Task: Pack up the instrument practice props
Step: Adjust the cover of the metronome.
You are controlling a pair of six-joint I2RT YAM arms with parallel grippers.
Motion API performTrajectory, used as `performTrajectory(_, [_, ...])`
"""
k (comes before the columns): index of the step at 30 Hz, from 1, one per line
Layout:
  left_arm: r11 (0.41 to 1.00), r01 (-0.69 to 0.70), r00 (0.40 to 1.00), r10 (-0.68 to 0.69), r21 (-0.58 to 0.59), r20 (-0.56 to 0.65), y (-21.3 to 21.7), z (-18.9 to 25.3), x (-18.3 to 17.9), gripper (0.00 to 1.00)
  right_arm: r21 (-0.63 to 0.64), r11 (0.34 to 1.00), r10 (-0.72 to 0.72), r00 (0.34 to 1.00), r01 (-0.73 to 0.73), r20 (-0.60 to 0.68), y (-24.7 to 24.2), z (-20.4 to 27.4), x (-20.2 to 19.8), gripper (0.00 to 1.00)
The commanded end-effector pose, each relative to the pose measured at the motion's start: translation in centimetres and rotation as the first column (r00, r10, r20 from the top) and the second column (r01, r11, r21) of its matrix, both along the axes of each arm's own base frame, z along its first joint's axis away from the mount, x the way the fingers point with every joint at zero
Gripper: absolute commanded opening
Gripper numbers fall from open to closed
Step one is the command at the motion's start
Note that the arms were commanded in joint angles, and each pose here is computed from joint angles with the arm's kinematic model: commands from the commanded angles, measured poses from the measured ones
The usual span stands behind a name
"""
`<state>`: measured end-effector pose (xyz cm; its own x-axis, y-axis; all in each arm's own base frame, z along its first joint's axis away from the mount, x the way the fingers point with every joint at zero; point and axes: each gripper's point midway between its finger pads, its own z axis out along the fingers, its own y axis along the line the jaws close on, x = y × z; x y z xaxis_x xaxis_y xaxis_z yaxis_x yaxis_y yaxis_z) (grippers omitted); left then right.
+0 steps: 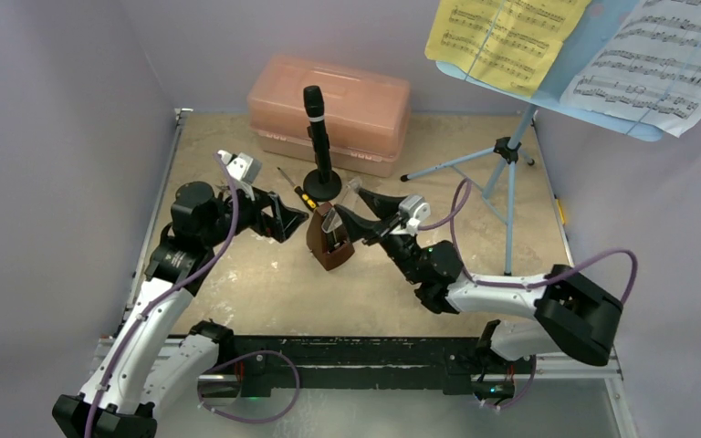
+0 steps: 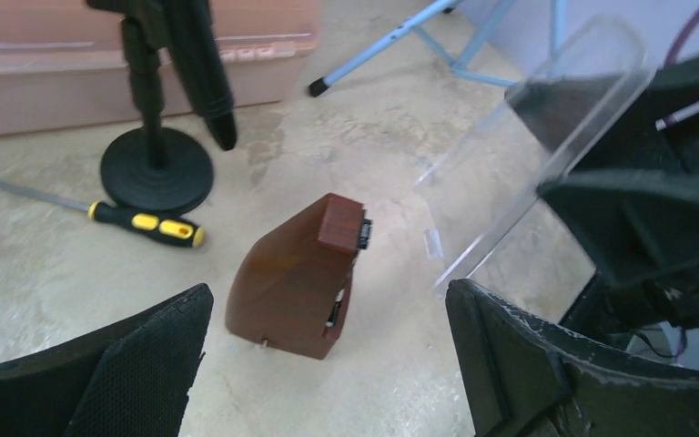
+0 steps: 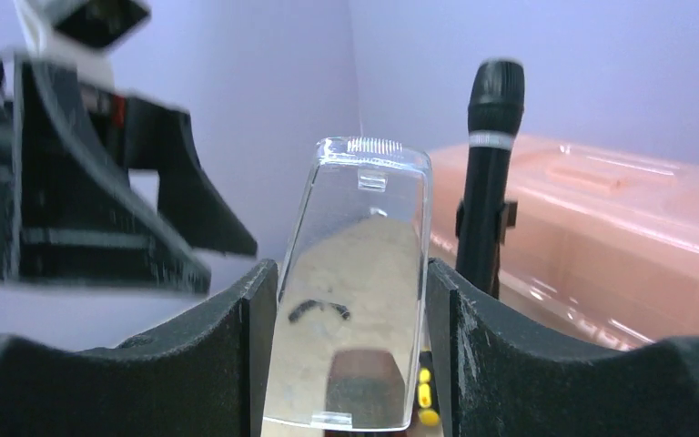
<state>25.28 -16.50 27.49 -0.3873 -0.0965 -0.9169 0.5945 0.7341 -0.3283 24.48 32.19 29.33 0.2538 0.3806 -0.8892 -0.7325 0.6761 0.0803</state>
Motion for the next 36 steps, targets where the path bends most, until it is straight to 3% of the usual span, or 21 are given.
performTrajectory(1, [0.986, 0.159, 0.982, -0.153, -0.044, 0.113, -1.7, 2.3, -1.7, 0.99, 0.137, 0.99, -0.006, 0.994, 0.021, -0.108, -0.5, 4.6, 0.8, 0.0])
performTrajectory(9, [0.949, 0.308, 0.943, -0.295, -0.067, 0.157, -3.3, 2.8, -3.7, 0.98, 0.123, 0.992, 0.023, 0.949, 0.017, -0.316, 1.2, 5.9, 1.9, 0.0])
performTrajectory(16, [0.941, 0.332, 0.931, -0.318, -0.06, 0.177, -3.6, 2.7, -4.3, 0.98, 0.081, 0.996, 0.058, 0.886, -0.023, -0.459, 3.7, 5.5, 2.3, 0.0])
performTrajectory(27, [0.961, 0.276, 0.955, -0.271, -0.031, 0.117, -3.3, 1.2, -2.8, 0.87, 0.083, 0.992, 0.128, 0.862, -0.1, -0.491, 5.5, 5.6, 0.8, 0.0])
performTrajectory(36, [0.96, 0.28, 0.957, -0.277, -0.023, 0.087, -3.5, 0.4, -2.5, 0.68, 0.088, 0.984, 0.178, 0.844, -0.154, -0.506, 7.5, 6.0, -0.4, 0.0])
